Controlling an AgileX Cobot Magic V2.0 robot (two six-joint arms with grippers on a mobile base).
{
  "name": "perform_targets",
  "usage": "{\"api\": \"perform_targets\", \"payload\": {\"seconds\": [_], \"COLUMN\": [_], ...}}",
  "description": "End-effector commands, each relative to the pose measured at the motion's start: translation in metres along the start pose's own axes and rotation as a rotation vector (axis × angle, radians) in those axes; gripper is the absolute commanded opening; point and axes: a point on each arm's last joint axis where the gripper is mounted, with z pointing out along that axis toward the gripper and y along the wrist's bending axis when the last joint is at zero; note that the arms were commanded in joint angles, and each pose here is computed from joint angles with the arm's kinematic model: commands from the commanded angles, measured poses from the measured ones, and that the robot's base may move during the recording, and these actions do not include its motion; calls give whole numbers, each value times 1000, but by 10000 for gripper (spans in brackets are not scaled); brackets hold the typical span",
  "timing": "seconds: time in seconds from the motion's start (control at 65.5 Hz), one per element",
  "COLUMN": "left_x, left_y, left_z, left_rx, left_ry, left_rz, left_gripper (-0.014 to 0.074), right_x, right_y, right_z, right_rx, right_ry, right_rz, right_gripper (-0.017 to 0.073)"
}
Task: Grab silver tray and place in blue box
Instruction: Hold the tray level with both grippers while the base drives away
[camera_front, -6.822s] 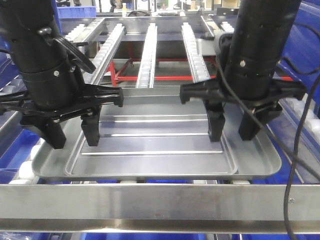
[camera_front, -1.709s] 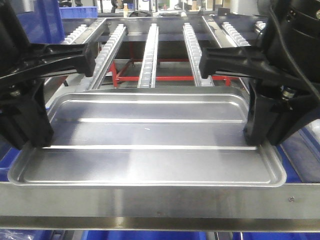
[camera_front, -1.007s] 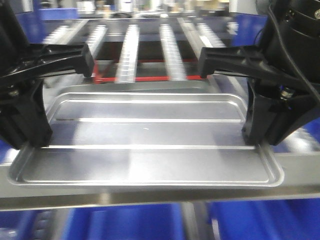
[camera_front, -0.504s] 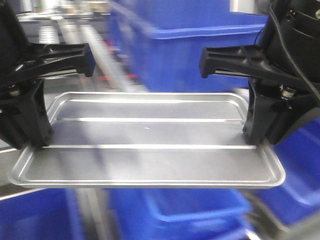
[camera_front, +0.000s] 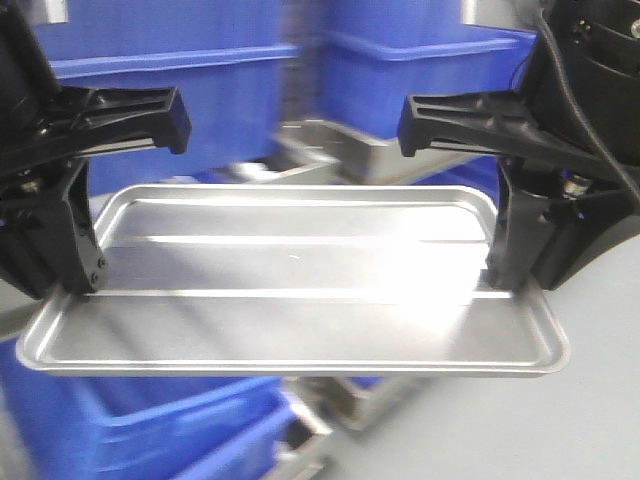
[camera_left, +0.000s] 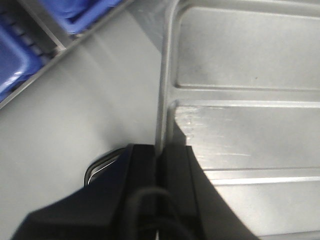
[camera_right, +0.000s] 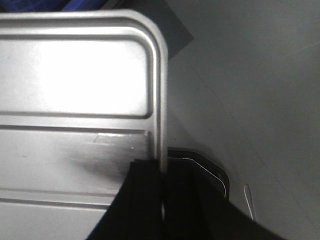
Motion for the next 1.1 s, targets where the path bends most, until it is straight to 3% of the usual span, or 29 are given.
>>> {"api": "perform_targets", "payload": {"seconds": [0.0,1.084], "left_x": [-6,-6], "left_y": [-2,-2], "left_z": [-14,-14], "left_rx": [30,30], "left_ry": [-56,-56], "left_rz": [10,10], "left_gripper": [-104,-104], "right_x": [-8,-8], "right_y": [0,0], "right_z": [-15,-15], "right_rx": [-22,-21], "right_ry": [-69,-68], "right_rz": [-21,-21], "right_gripper": [48,48]}}
